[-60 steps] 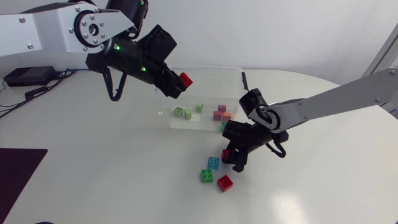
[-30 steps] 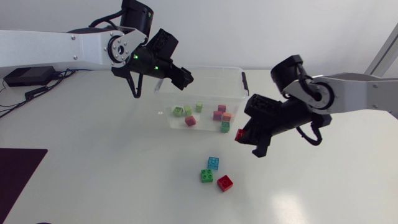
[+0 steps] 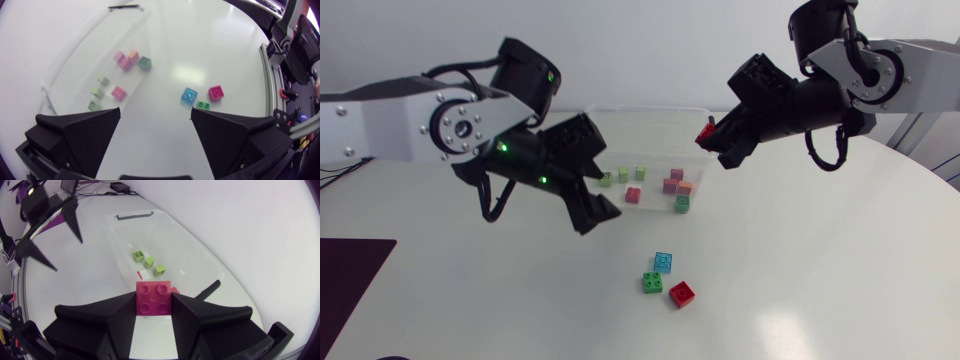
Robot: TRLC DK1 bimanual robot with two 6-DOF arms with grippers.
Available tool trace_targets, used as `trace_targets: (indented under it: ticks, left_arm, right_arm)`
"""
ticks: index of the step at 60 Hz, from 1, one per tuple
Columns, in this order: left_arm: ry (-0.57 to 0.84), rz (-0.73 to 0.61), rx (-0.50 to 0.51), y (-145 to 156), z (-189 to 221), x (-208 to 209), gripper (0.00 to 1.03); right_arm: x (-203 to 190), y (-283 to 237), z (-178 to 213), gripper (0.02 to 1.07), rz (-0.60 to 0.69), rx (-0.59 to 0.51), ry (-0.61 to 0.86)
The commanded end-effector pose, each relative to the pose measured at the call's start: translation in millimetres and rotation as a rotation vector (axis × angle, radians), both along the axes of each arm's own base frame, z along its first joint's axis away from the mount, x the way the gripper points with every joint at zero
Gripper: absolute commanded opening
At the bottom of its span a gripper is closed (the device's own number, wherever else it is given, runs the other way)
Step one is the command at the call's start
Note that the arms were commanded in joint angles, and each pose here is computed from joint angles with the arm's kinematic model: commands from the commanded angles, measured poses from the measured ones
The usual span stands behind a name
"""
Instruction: Pick up the duplo bricks and place them in the container
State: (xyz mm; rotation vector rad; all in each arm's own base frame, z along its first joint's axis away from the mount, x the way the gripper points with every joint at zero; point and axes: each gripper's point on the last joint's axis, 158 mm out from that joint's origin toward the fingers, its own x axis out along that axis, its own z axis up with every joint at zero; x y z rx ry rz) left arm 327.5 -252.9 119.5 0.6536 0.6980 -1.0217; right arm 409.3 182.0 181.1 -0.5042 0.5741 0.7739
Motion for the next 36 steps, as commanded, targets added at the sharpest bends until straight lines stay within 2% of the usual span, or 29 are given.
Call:
trace_targets:
  ticks: [1,11,14,15,16,17,18,20,21,30,36]
  left_arm:
    - [0.033,-0.112,0.057,-1.6,-23.7,-32.0,0.99]
    - [0.117,-0.217,0.127,-13.5,-58.2,-72.2,0.99]
    - [0.134,-0.233,0.147,-17.6,-66.4,-76.5,0.99]
    - [0.135,-0.236,0.151,-18.8,-67.6,-76.8,0.99]
    - [0.139,-0.239,0.165,-20.4,-71.9,-77.1,0.99]
    - [0.141,-0.243,0.174,-22.5,-74.5,-77.6,0.99]
    - [0.143,-0.243,0.18,-23.1,-76.4,-77.4,0.99]
    - [0.145,-0.246,0.194,-25.2,-80.3,-77.1,0.99]
    - [0.143,-0.247,0.197,-26.6,-80.7,-76.9,0.99]
    - [0.183,-0.237,0.291,-32.3,-103.0,-82.2,0.96]
    - [0.196,-0.218,0.34,-39.1,-113.2,-78.8,0.91]
  right_arm:
    - [18.6,1.0,-1.4,0.16,-0.047,0.033,0.016]
    - [50.4,12.0,0.8,0.17,-0.089,0.072,-0.008]
    - [59.5,14.7,-2.4,0.24,-0.102,0.083,-0.008]
    - [67.1,14.5,-6.7,0.37,-0.121,0.083,-0.011]
    - [70.4,14.9,-7.3,0.45,-0.127,0.082,-0.015]
    - [74.7,16.1,-12.3,0.64,-0.136,0.079,-0.008]
    - [77.0,16.5,-14.4,0.78,-0.141,0.075,-0.006]
    - [80.2,17.0,-17.5,0.97,-0.149,0.066,-0.006]
    - [81.2,16.4,-18.6,1.03,-0.157,0.062,-0.006]
    - [61.0,-1.5,-0.2,1.03,-0.183,0.089,-0.044]
    - [30.3,-23.0,-8.1,1.03,-0.192,0.09,-0.041]
